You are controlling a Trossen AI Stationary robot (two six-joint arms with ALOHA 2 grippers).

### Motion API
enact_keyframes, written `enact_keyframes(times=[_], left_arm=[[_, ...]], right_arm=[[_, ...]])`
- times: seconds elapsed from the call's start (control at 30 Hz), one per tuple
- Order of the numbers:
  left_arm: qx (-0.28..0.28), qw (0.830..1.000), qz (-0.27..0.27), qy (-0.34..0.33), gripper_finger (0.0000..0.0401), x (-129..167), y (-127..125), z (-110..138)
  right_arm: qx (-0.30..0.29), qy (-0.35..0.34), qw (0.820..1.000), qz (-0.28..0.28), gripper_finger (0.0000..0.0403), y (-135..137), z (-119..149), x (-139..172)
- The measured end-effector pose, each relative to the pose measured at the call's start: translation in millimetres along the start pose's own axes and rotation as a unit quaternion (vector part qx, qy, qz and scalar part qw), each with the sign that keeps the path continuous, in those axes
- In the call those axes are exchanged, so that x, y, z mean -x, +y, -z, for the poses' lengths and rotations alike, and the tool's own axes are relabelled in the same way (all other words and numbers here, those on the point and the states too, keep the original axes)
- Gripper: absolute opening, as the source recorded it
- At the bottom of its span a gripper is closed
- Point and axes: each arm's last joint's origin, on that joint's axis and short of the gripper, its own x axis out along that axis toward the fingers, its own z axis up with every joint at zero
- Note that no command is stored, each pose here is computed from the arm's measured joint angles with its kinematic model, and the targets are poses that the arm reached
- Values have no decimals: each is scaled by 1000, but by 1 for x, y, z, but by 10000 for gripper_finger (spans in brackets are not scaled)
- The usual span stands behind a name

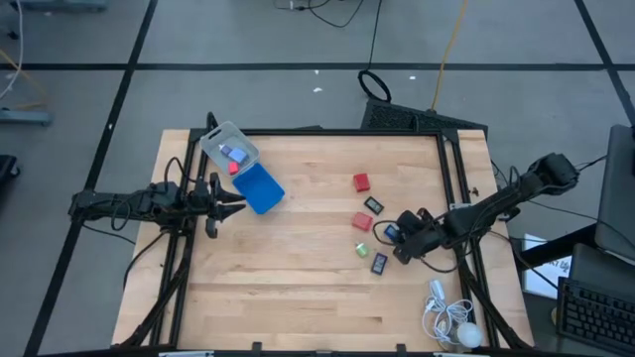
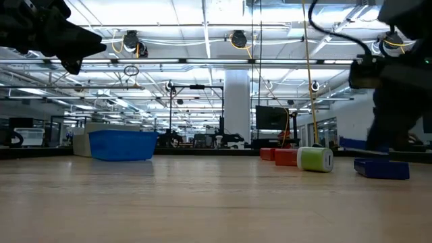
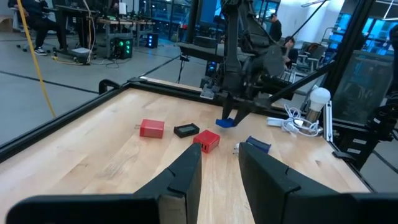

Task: Pick & Place Office items
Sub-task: Put the blue digital timer into the blue bin

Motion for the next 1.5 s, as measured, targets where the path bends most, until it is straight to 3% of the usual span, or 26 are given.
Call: enact_keyframes(times=[0.27, 0.47, 0.83, 1.1, 1.23, 1.5], left_arm=[[0, 1000, 0, 0, 106, 0, 0, 0], [0, 1000, -3, -1, 106, 0, 0, 0], [19, 999, -27, 6, 106, -2, 1, 1], [39, 999, -28, 10, 108, -19, -1, 0], [75, 996, -40, 7, 135, -29, -2, 1], [136, 988, -66, -16, 226, -50, 1, 1]], right_arm=[[31, -63, 997, -32, 148, 6, -9, 7], [77, -173, 981, -31, 156, 15, -23, 11], [148, -340, 924, -89, 157, 33, -61, 27], [189, -406, 881, -152, 150, 34, -86, 30], [198, -427, 868, -160, 157, 29, -99, 25], [201, -432, 867, -147, 152, 20, -113, 6]])
